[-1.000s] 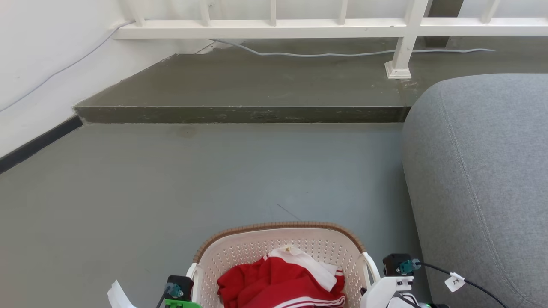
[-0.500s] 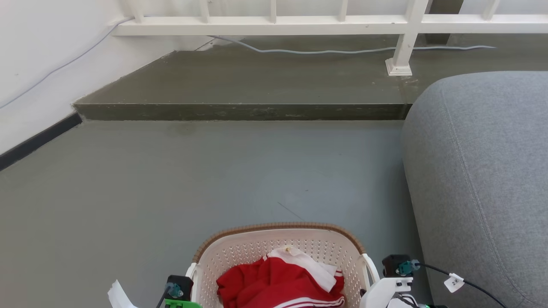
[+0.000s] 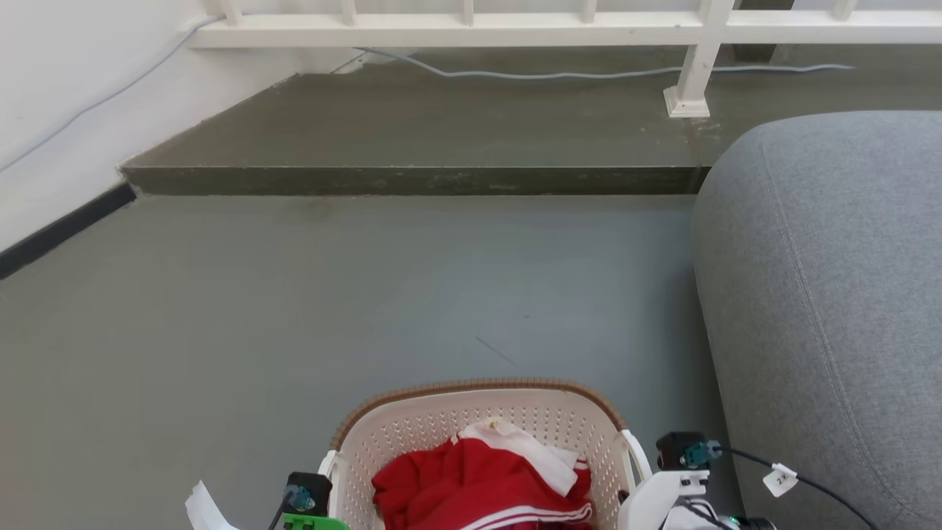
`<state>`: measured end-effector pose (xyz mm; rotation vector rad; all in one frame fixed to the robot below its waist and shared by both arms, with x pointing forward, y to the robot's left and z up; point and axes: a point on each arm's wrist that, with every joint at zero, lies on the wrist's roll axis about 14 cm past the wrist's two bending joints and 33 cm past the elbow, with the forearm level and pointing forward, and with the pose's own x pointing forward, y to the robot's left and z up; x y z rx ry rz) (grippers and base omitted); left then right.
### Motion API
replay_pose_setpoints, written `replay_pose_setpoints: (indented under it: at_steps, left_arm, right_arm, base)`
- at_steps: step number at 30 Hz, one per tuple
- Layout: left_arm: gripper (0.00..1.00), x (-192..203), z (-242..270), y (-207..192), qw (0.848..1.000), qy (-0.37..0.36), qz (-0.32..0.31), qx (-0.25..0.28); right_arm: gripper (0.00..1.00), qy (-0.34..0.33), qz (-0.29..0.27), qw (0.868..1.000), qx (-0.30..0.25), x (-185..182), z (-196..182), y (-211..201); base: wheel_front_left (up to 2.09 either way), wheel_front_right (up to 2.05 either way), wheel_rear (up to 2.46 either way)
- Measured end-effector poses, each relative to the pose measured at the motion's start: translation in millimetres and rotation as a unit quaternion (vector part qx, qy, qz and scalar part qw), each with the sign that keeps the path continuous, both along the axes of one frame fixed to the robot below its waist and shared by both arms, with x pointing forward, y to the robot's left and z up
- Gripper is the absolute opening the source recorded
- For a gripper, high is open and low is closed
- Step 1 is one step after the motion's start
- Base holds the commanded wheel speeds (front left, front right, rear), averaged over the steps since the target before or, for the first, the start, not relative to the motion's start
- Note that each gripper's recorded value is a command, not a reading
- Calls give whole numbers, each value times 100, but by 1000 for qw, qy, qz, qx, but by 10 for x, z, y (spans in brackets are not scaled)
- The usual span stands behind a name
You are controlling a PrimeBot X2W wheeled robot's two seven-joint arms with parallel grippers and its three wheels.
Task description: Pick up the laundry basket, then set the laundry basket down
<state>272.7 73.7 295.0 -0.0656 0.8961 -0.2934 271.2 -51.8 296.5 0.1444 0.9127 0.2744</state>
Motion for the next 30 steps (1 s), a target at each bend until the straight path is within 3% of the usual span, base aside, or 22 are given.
replay_pose_setpoints:
  at_steps: [8,30]
  left_arm:
    - [0,123,-25,-22,1000,3,0,0]
    - [0,1349,8,-64,999,-53,4,-3]
  right_arm:
    - [0,-5,1,1000,-5,232,9,-15]
    - [0,-65,-13,998,-12,1569,39,-69]
  base:
    - [0,0,0]
    - [0,0,0]
